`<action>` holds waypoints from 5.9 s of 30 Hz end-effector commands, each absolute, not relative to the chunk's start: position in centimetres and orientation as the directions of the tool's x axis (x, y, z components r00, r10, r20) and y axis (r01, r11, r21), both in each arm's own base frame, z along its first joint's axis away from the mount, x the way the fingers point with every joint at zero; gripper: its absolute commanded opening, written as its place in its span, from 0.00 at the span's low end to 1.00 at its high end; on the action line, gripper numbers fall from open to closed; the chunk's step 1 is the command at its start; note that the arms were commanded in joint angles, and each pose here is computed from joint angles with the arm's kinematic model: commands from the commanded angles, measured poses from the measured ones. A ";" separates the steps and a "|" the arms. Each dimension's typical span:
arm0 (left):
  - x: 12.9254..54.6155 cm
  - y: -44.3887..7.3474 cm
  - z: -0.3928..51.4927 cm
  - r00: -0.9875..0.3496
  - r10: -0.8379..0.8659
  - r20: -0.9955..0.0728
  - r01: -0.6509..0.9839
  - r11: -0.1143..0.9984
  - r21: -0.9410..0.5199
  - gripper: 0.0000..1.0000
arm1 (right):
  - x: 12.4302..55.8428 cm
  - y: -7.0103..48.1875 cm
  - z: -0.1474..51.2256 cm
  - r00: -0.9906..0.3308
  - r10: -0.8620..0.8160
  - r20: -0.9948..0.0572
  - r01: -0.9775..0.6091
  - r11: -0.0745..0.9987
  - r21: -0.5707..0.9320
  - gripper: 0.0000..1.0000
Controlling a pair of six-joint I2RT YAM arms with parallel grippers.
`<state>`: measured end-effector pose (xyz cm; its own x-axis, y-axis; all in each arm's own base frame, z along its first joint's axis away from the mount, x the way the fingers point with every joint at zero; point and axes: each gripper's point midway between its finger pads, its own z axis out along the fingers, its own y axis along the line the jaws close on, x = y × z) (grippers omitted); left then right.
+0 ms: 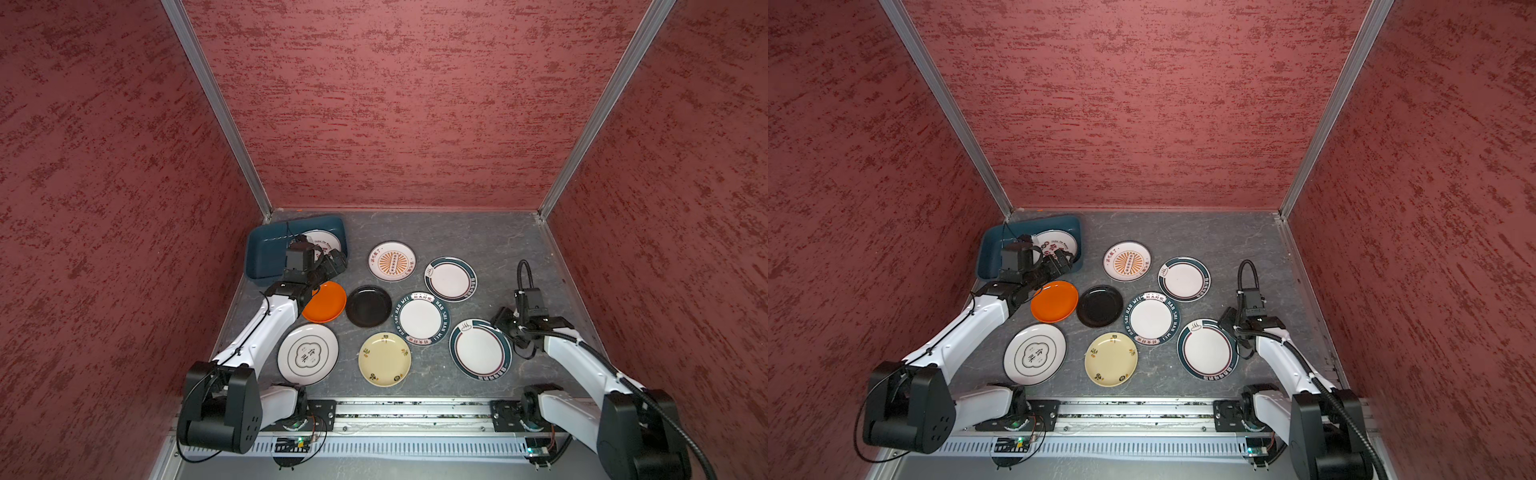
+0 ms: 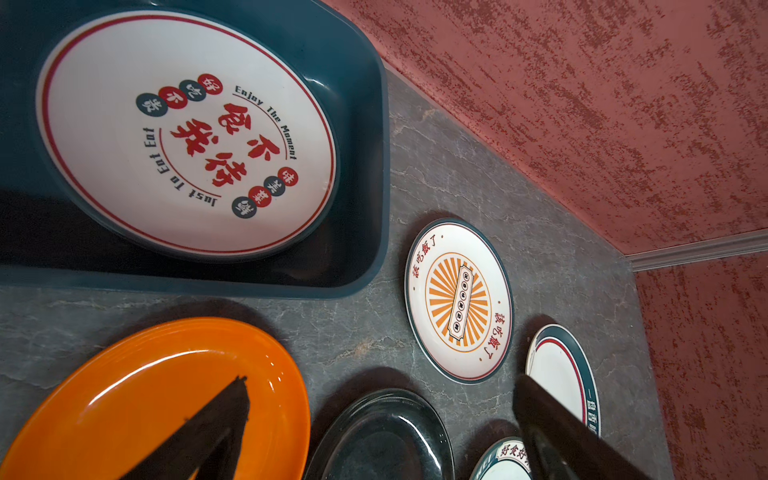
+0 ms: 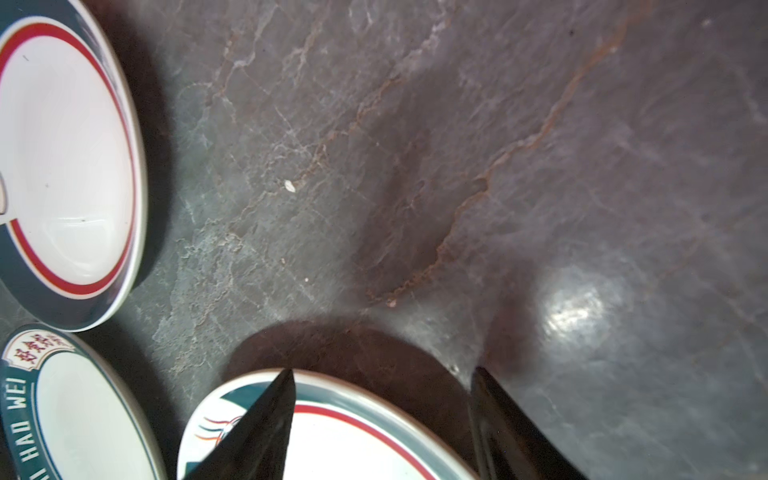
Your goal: Place the plates into the plastic bin on the countertop
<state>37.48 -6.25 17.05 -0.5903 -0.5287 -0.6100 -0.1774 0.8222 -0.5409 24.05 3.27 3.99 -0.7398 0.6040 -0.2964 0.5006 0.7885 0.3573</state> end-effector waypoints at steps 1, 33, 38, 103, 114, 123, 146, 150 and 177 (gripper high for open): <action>37.7 -6.4 17.4 -0.584 -0.528 -0.616 -0.163 0.820 -0.549 0.99 | 25.3 4.2 6.4 -0.744 0.582 -0.328 0.443 0.797 0.410 0.66; 36.8 -6.8 17.8 -0.590 -0.506 -0.629 -0.149 0.834 -0.531 0.99 | 23.2 5.7 4.1 -0.848 0.425 -0.317 0.384 0.904 0.185 0.74; 36.4 -6.7 18.5 -0.579 -0.507 -0.639 -0.139 0.833 -0.536 0.99 | 22.9 5.9 4.2 -0.844 0.429 -0.322 0.382 0.902 0.200 0.74; 35.9 -7.7 18.1 -0.616 -0.493 -0.614 -0.118 0.829 -0.547 0.99 | 23.2 4.4 1.0 -0.789 0.485 -0.378 0.504 0.862 0.053 0.46; 35.8 -7.9 18.2 -0.621 -0.488 -0.613 -0.113 0.830 -0.546 0.99 | 25.1 3.8 0.7 -0.793 0.470 -0.387 0.503 0.864 0.020 0.46; 35.8 -8.0 17.9 -0.629 -0.485 -0.608 -0.119 0.832 -0.541 0.99 | 27.2 1.8 1.8 -0.759 0.505 -0.411 0.545 0.838 0.023 0.47; 35.4 -8.7 17.8 -0.639 -0.489 -0.593 -0.117 0.825 -0.553 0.99 | 25.6 4.9 3.6 -0.714 0.629 -0.308 0.487 0.762 0.427 0.71; 34.9 -8.7 18.1 -0.630 -0.492 -0.601 -0.121 0.827 -0.549 0.99 | 24.5 4.7 3.1 -0.718 0.629 -0.297 0.496 0.763 0.414 0.69; 33.7 -10.2 20.0 -0.627 -0.455 -0.633 -0.091 0.849 -0.521 0.99 | 21.6 8.8 2.3 -0.712 0.677 -0.186 0.389 0.601 0.698 0.43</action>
<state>33.53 -10.24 18.17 -0.6545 -0.4529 -0.6055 -0.1073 0.8483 -0.5185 22.43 7.88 2.95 -0.6978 0.6696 -0.2543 0.3789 0.6464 0.6623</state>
